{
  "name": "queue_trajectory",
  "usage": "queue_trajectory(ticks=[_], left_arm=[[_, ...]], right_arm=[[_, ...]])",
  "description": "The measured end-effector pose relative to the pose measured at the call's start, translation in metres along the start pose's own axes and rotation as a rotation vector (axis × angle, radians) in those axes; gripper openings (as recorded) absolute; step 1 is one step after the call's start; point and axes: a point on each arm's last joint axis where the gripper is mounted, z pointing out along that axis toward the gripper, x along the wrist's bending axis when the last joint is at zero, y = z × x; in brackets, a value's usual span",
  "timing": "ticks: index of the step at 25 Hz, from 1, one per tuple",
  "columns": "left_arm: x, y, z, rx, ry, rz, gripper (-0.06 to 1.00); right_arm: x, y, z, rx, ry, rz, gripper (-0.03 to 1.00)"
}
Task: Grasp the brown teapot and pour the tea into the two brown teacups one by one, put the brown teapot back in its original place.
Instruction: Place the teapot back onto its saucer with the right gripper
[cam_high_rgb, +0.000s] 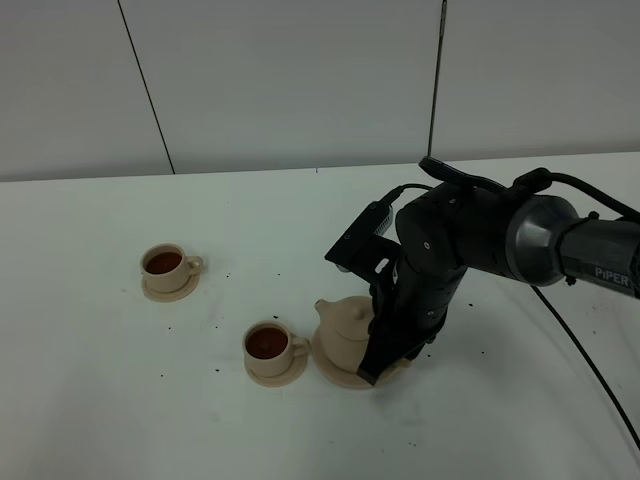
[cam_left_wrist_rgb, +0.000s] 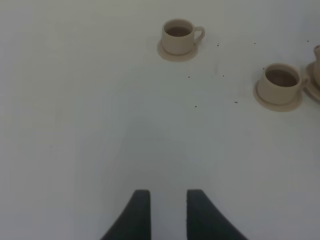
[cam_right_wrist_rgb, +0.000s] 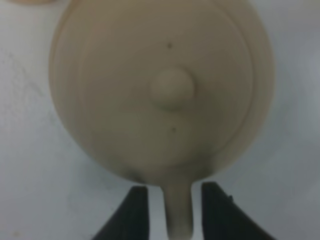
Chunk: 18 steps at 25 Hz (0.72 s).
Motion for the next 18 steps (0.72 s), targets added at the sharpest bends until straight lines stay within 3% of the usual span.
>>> queue_trajectory(ticks=[6,18], left_arm=[[0.0000,0.0000,0.0000,0.000,0.000,0.000,0.24],[0.0000,0.0000,0.0000,0.000,0.000,0.000,0.24]], right_arm=[[0.0000,0.0001,0.0000,-0.001,0.000,0.004,0.40],[-0.0004,-0.0020,-0.0035,0.020,-0.006,0.038,0.42]])
